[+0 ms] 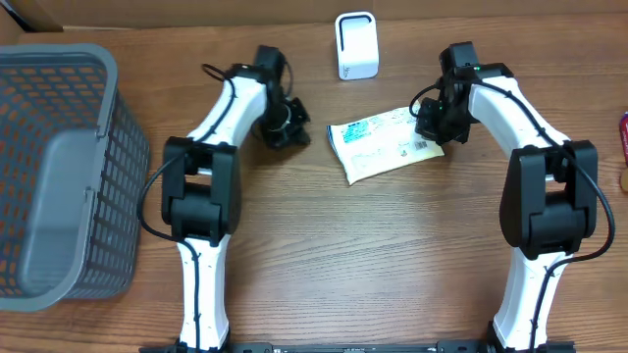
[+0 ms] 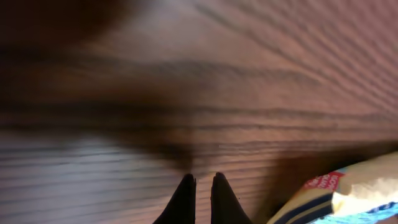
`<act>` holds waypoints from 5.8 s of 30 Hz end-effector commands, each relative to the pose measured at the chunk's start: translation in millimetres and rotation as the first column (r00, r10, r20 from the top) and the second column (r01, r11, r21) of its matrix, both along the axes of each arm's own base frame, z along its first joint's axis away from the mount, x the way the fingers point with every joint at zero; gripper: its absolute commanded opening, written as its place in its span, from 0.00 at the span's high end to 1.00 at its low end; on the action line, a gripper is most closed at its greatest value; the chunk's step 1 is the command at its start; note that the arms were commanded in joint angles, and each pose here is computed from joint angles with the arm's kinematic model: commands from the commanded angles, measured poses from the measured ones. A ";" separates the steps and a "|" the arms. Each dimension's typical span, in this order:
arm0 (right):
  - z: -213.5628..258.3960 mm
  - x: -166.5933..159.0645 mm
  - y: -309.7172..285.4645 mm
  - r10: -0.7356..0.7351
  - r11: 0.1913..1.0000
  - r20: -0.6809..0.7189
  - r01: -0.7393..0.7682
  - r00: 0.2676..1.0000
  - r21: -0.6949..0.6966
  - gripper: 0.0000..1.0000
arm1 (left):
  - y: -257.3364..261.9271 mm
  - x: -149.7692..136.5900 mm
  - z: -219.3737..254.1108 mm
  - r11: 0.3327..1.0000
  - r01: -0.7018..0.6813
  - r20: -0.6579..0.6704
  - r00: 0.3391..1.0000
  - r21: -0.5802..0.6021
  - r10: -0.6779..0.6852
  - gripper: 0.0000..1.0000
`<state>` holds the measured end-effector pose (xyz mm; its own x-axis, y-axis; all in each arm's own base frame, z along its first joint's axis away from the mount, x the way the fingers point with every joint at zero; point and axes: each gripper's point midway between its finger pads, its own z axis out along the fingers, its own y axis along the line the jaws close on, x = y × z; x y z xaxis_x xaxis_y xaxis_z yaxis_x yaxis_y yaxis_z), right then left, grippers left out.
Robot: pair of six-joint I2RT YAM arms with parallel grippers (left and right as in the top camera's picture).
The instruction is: Scan the item barcode
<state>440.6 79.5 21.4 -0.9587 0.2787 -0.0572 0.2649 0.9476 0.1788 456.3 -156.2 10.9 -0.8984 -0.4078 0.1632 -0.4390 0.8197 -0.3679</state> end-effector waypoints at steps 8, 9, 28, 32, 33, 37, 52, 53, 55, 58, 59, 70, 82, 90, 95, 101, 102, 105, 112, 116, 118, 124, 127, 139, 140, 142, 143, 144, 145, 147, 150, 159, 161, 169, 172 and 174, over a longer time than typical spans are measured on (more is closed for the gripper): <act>62.7 35.4 -21.1 0.023 0.993 0.133 -0.007 0.991 -0.120 0.61 | -34.2 9.7 56.6 0.991 0.133 0.142 0.981 0.022 -0.135 0.96; 63.4 37.6 -22.0 0.036 0.992 0.141 -0.019 0.989 -0.121 0.56 | -37.7 6.9 54.2 0.990 0.142 0.134 0.980 0.025 -0.144 0.96; 42.7 43.6 -6.0 0.322 0.860 0.344 -0.425 0.882 0.282 0.08 | -58.8 -24.6 25.2 0.980 0.197 0.041 0.979 0.042 -0.198 0.28; 20.6 40.1 6.1 0.318 0.831 0.319 -0.424 0.893 0.360 0.12 | -59.3 -31.1 18.4 0.979 0.199 0.020 0.980 0.043 -0.200 0.37; 15.7 38.4 10.2 0.317 0.820 0.313 -0.424 0.896 0.384 0.13 | -60.2 -32.3 17.5 0.979 0.201 0.017 0.979 0.041 -0.202 0.39; 2.0 34.5 17.8 0.284 0.803 0.274 -0.384 0.919 0.456 0.19 | -62.3 -35.8 12.6 0.979 0.202 0.009 0.979 0.042 -0.202 0.48; 2.1 17.8 52.7 0.331 0.767 0.230 -0.403 0.915 0.500 0.71 | -62.8 -33.3 5.7 0.982 0.185 0.020 0.982 0.046 -0.186 0.63; 2.2 16.9 55.9 0.337 0.764 0.230 -0.408 0.913 0.500 0.84 | -62.2 -33.1 5.3 0.981 0.185 0.021 0.982 0.052 -0.187 0.63; 2.3 15.6 60.2 0.344 0.760 0.228 -0.413 0.911 0.501 0.96 | -59.3 -32.3 4.0 0.980 0.184 0.024 0.982 0.073 -0.186 0.63; 3.0 15.2 60.5 0.318 0.770 0.201 -0.376 0.927 0.515 0.96 | -55.5 -32.7 2.7 0.978 0.183 0.020 0.982 0.096 -0.185 0.65; 4.3 15.2 60.7 0.312 0.771 0.196 -0.368 0.930 0.520 0.96 | -55.3 -33.5 2.6 0.978 0.183 0.017 0.982 0.097 -0.186 0.67; 73.1 26.8 20.5 0.284 0.858 0.203 -0.343 0.937 0.383 0.96 | -58.9 -28.7 36.1 0.958 0.286 0.067 0.956 0.016 -0.287 0.91; 191.2 10.4 -24.1 0.251 0.964 0.335 -0.267 0.908 0.000 0.96 | -58.3 -17.1 69.2 0.952 0.306 0.118 0.944 0.021 -0.307 0.60; 191.5 -11.8 -16.2 0.283 0.955 0.247 -0.249 0.927 -0.163 0.96 | -58.1 -17.0 69.3 0.952 0.306 0.119 0.944 0.021 -0.307 0.45; 191.0 -15.3 20.6 0.320 0.944 0.254 -0.285 0.913 -0.164 0.96 | -57.4 -18.4 69.0 0.952 0.306 0.112 0.945 0.022 -0.307 0.45; 183.9 -17.9 78.8 0.326 0.945 0.277 -0.303 0.904 -0.123 0.96 | -54.3 -21.9 68.0 0.952 0.304 0.093 0.948 0.028 -0.306 0.45; 181.7 -18.7 88.0 0.329 0.944 0.279 -0.308 0.902 -0.116 0.96 | -53.2 -22.6 67.9 0.952 0.304 0.088 0.948 0.029 -0.306 0.44; 175.6 -22.3 106.8 0.344 0.939 0.273 -0.328 0.898 -0.106 0.96 | -51.1 -24.2 67.5 0.948 0.317 0.085 0.944 0.033 -0.319 0.44; 178.1 -19.5 115.4 0.328 0.944 0.295 -0.322 0.898 -0.071 0.96 | -55.4 -24.3 66.3 0.944 0.328 0.093 0.939 0.048 -0.331 0.59; 174.8 -17.4 90.1 0.287 0.958 0.261 -0.277 0.922 -0.075 0.94 | -54.0 -24.8 62.9 0.936 0.336 0.090 0.934 0.104 -0.346 0.73; 173.0 -14.8 71.9 0.251 0.968 0.243 -0.240 0.937 -0.076 0.77 | -55.7 -24.5 62.5 0.934 0.340 0.094 0.932 0.110 -0.350 0.73; 168.5 -13.3 18.2 0.138 0.990 0.185 -0.128 0.973 -0.067 0.26 | -72.1 -15.0 51.5 0.931 0.355 0.137 0.921 0.086 -0.364 0.25; 167.0 -14.4 2.2 0.104 0.993 0.167 -0.094 0.980 -0.068 0.21 | -86.8 -14.7 41.1 0.929 0.371 0.143 0.918 0.013 -0.369 0.20; 159.6 -7.7 -7.9 0.087 0.995 0.164 -0.076 0.983 -0.070 0.17 | -117.4 -25.7 -8.5 0.908 0.399 0.082 0.916 -0.129 -0.392 0.20; 157.0 -7.0 -7.8 0.087 0.995 0.161 -0.076 0.983 -0.071 0.17 | -119.0 -27.5 -11.7 0.906 0.403 0.077 0.915 -0.129 -0.396 0.20; 150.1 -6.2 -7.9 0.087 0.994 0.148 -0.077 0.985 -0.072 0.17 | -124.1 -31.1 -15.3 0.901 0.414 0.072 0.910 -0.128 -0.408 0.23; 145.0 -5.9 -9.1 0.086 0.994 0.140 -0.075 0.986 -0.080 0.17 | -126.5 -33.0 -16.8 0.899 0.419 0.069 0.908 -0.128 -0.413 0.25; 139.0 -5.7 -11.3 0.085 0.993 0.131 -0.073 0.988 -0.093 0.17 | -128.3 -34.3 -17.4 0.897 0.423 0.068 0.906 -0.127 -0.417 0.27; 132.9 -5.9 -15.2 0.082 0.991 0.121 -0.068 0.989 -0.112 0.16 | -129.6 -35.3 -19.2 0.896 0.425 0.066 0.905 -0.126 -0.420 0.32; 119.1 -7.7 -20.1 0.075 0.990 0.100 -0.062 0.992 -0.125 0.16 | -132.0 -36.7 -21.4 0.896 0.427 0.063 0.904 -0.126 -0.422 0.43; 98.2 -13.4 -29.3 0.056 0.991 0.065 -0.047 0.996 -0.127 0.25 | -131.3 -37.6 -27.1 0.904 0.410 0.044 0.912 -0.123 -0.408 0.50; 34.3 -36.4 -71.6 -0.068 0.995 -0.026 0.066 0.997 -0.071 0.66 | -130.5 -39.0 -33.2 0.910 0.397 0.024 0.918 -0.123 -0.397 0.50; 24.1 -38.0 -72.7 -0.083 0.996 -0.026 0.083 0.996 -0.021 0.71 | -130.6 -39.0 -33.2 0.910 0.397 0.025 0.917 -0.123 -0.397 0.44; -4.5 -42.3 -50.9 -0.073 0.989 -0.018 0.075 0.997 0.130 0.83 | -130.8 -39.0 -33.2 0.909 0.397 0.025 0.917 -0.123 -0.397 0.38; -9.3 -43.9 -40.3 -0.064 0.979 -0.035 0.070 0.997 0.189 0.86 | -131.8 -39.6 -33.3 0.908 0.400 0.026 0.916 -0.122 -0.400 0.38; -8.8 -43.5 -31.8 -0.057 0.969 -0.039 0.065 0.998 0.238 0.88 | -132.4 -40.1 -33.3 0.908 0.401 0.025 0.916 -0.122 -0.401 0.39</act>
